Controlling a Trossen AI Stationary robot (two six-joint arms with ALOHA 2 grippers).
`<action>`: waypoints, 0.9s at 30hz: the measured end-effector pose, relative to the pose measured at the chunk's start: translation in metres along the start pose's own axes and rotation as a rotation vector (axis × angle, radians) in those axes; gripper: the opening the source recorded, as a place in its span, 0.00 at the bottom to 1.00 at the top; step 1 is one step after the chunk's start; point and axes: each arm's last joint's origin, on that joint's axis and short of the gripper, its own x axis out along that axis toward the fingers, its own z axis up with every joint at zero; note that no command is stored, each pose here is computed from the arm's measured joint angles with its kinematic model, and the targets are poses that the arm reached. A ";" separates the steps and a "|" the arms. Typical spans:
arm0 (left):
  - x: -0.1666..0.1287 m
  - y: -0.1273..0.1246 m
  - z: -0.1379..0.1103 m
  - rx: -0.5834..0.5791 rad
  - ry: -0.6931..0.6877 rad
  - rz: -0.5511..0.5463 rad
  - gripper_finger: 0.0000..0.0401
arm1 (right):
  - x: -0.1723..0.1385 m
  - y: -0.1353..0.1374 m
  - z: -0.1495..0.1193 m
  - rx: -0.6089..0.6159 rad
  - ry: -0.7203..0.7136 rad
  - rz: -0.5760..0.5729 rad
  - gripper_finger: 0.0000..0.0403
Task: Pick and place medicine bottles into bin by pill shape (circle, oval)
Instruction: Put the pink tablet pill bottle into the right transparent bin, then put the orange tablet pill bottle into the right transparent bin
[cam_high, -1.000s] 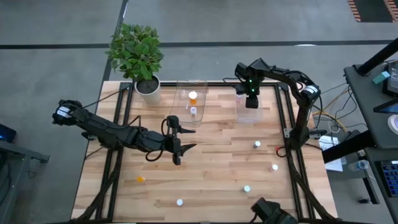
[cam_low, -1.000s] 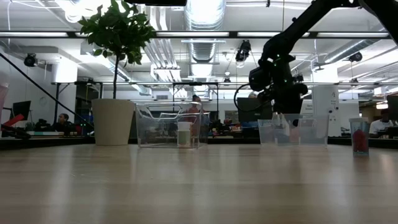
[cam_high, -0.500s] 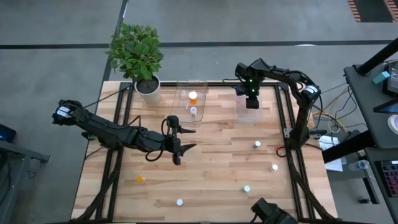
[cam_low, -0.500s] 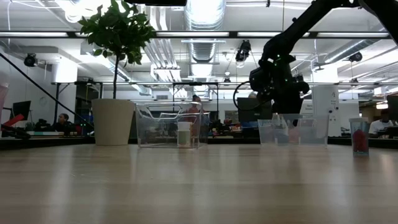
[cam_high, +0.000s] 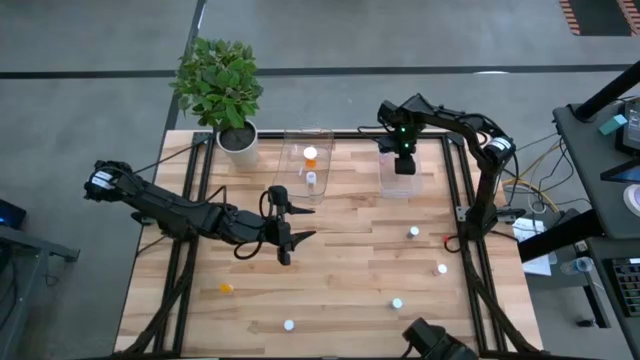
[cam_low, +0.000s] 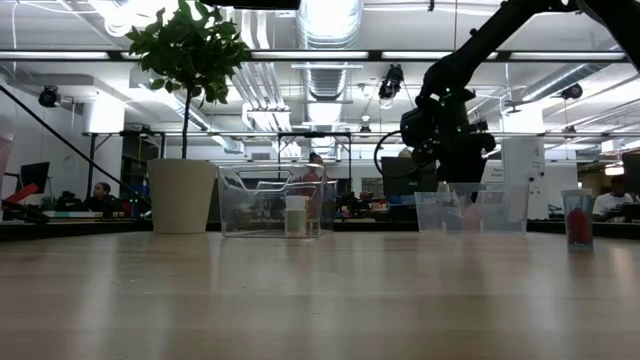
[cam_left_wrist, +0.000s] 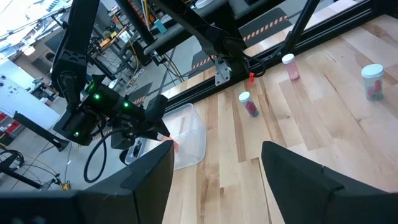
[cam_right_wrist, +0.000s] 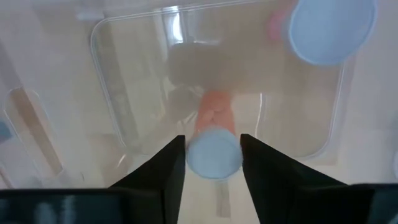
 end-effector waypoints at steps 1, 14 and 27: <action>0.000 0.000 0.000 0.000 0.000 0.000 0.56 | 0.000 0.000 0.000 0.002 -0.002 -0.001 0.37; 0.000 0.000 0.000 -0.015 -0.002 0.001 0.56 | -0.020 -0.001 0.004 0.070 -0.016 -0.037 0.49; 0.000 0.000 0.000 -0.216 0.001 -0.001 0.56 | -0.090 0.068 0.006 0.219 -0.316 -0.191 0.40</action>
